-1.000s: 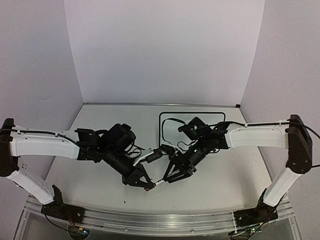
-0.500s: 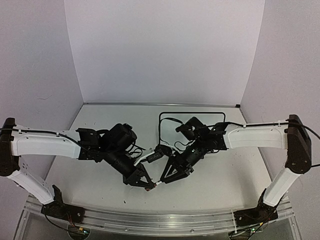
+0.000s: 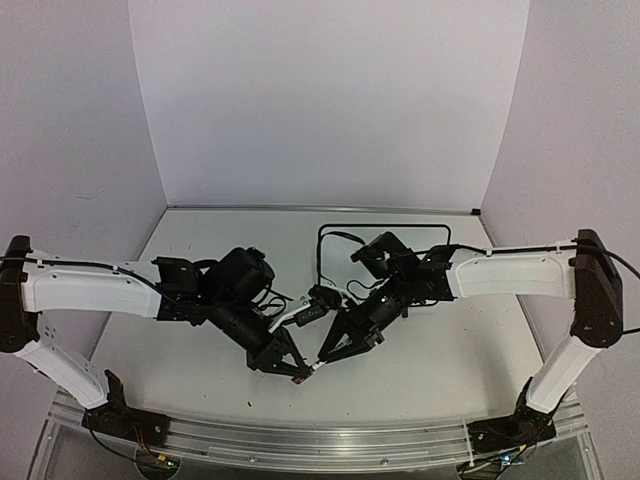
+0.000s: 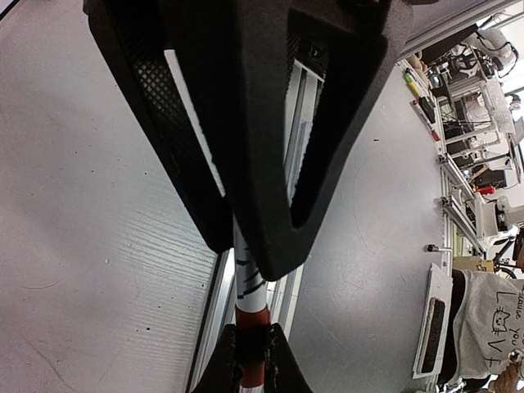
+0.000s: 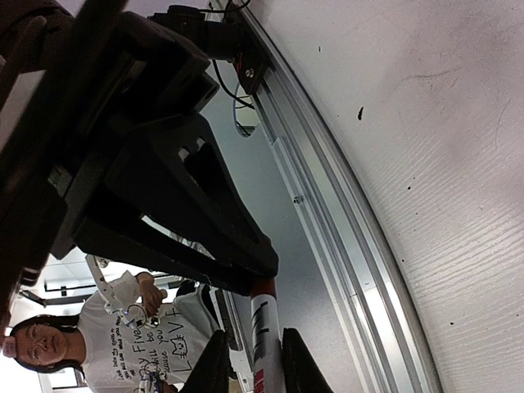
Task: Write a sentence on the whiteboard
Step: Pass from the left arm to the right
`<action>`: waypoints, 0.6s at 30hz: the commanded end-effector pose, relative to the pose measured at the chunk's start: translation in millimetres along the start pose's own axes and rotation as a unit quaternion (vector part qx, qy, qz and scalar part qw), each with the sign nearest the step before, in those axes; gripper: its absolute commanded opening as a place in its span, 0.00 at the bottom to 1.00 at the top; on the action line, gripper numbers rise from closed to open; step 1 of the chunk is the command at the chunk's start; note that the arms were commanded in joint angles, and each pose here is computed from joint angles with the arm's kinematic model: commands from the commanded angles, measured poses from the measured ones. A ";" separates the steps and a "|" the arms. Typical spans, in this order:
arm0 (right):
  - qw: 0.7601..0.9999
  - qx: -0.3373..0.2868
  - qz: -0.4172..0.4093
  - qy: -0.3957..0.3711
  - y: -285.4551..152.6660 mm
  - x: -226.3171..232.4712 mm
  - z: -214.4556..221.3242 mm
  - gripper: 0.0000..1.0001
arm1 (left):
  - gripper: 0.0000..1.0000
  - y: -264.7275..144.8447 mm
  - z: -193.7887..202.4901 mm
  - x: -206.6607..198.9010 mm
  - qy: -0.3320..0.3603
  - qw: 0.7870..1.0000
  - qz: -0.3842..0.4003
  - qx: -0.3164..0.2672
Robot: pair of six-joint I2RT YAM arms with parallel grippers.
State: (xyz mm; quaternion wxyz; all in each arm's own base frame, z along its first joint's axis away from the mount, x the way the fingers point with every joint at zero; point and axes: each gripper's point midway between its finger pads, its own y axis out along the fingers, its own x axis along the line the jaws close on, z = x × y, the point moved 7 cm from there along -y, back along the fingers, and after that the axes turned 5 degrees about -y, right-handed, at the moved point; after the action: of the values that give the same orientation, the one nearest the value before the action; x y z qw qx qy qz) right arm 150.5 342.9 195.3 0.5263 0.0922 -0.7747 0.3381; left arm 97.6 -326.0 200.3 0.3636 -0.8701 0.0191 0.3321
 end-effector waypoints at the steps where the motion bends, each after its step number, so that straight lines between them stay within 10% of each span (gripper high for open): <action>1: 0.999 -0.002 -0.017 -0.028 1.8 11.6 -1.8 0.11 | 0.00 -4.7 -14.7 -6.9 0.019 0.999 0.006 -0.028; 10: 0.999 -0.017 0.008 -0.041 0.2 8.5 -2.5 0.00 | 0.05 -7.1 -15.1 -4.5 0.014 0.999 -0.012 -0.033; 15: 0.993 -0.082 0.057 -0.066 -16.9 11.4 -12.4 0.00 | 0.73 -30.4 -19.0 0.4 -0.001 0.991 -0.092 -0.101; 18: 0.981 -0.151 0.090 -0.079 -36.0 16.3 -21.9 0.00 | 0.88 -55.0 -23.6 1.1 -0.021 0.975 -0.138 -0.175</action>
State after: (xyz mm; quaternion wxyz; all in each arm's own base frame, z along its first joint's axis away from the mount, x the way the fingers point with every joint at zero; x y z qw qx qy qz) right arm 158.1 340.2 194.9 0.4943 0.0396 -0.8049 0.3259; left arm 109.1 -316.7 207.0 0.3441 -0.8819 -0.0628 0.3161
